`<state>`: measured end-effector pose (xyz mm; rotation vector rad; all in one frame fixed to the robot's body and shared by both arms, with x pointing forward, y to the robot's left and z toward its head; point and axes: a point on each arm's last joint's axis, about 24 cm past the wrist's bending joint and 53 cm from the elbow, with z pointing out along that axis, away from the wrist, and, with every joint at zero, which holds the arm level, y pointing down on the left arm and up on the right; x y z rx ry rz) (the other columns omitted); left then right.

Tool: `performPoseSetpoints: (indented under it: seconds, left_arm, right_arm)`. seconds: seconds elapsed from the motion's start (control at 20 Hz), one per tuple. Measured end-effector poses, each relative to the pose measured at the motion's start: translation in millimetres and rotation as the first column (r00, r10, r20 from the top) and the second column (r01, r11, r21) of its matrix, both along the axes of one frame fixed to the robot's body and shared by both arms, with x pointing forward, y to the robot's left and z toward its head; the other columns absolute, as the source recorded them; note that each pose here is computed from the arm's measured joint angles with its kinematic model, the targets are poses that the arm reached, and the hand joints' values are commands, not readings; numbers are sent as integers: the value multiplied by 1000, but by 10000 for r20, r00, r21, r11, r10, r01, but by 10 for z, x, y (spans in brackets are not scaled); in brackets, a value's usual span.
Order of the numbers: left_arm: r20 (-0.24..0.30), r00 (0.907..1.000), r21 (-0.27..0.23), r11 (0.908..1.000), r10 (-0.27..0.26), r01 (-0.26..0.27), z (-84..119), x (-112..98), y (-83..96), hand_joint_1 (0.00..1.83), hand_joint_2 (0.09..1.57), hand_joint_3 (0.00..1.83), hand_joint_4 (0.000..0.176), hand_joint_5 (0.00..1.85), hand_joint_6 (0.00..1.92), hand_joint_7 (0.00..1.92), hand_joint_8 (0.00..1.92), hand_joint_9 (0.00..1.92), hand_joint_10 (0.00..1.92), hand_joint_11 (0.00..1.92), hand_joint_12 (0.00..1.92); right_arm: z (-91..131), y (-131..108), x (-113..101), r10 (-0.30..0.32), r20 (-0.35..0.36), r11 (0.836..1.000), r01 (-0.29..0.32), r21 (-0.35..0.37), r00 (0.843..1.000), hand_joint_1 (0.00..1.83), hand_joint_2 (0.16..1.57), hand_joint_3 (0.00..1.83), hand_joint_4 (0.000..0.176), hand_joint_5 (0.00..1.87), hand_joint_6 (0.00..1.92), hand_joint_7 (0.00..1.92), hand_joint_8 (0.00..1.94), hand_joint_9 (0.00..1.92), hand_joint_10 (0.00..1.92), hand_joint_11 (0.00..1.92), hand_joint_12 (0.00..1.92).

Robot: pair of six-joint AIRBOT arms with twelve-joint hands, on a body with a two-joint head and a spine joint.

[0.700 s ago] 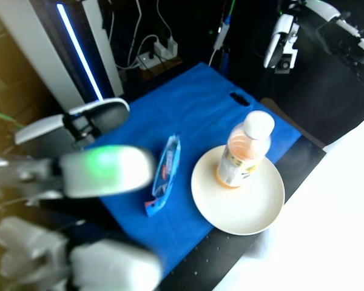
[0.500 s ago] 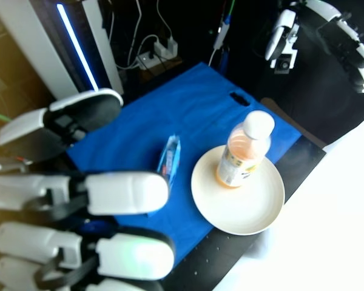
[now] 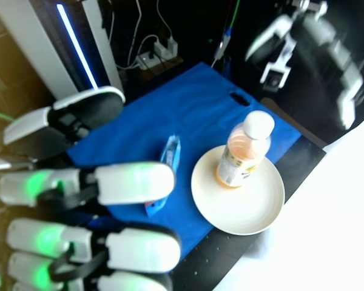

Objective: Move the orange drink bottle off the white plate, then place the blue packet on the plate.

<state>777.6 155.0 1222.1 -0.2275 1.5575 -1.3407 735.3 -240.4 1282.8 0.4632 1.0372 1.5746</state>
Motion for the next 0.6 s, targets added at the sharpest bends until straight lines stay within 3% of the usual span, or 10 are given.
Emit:
performPoseSetpoints:
  seconds: [0.15,0.2,0.25,0.4,0.45,0.5,0.6]
  left_arm:
    - [-69,9999,543,9985,-117,121,12,74,-115,418,652,0,76,0,0,134,0,72,0,12,91]
    - [-183,9996,597,9979,-227,237,-15,88,-170,370,657,0,50,0,0,130,0,70,0,26,96]
    - [-352,9989,639,9974,-307,329,-75,102,-233,358,657,0,49,0,0,128,0,66,0,22,95]
    - [-548,9975,736,9961,-452,491,-173,126,-370,378,576,0,71,0,0,89,1,39,0,0,71]
    - [-567,9973,722,9961,-467,508,-192,145,-407,422,576,0,58,0,0,94,4,40,0,6,72]
    - [-861,9950,646,9963,-510,567,-279,199,-500,418,582,0,41,0,0,117,10,70,11,30,84]
    - [-1002,9930,785,9945,-619,699,-351,203,-577,419,589,0,48,0,0,111,7,59,5,23,82]
  right_arm:
    - [5,44,3,76,17,9999,-76,66,10000,488,950,9,98,210,1,261,7,180,4,170,46]
    - [9,64,0,117,46,9999,-118,83,9999,486,954,10,97,210,1,255,4,184,5,173,45]
    - [3,86,-5,169,57,9999,-169,36,9998,484,960,11,97,211,1,262,6,188,6,181,47]
    - [3,90,-7,185,72,9998,-185,-20,9998,451,983,0,101,186,0,218,0,179,0,207,28]
    - [6,81,-4,166,77,9999,-166,-16,9998,481,943,0,106,196,4,201,0,167,0,190,18]
    - [11,74,-2,151,101,9999,-151,-30,9998,482,910,0,91,208,7,198,0,176,4,200,20]
    - [5,90,-6,190,106,9998,-189,-59,9998,480,904,0,93,211,8,196,0,182,6,213,25]
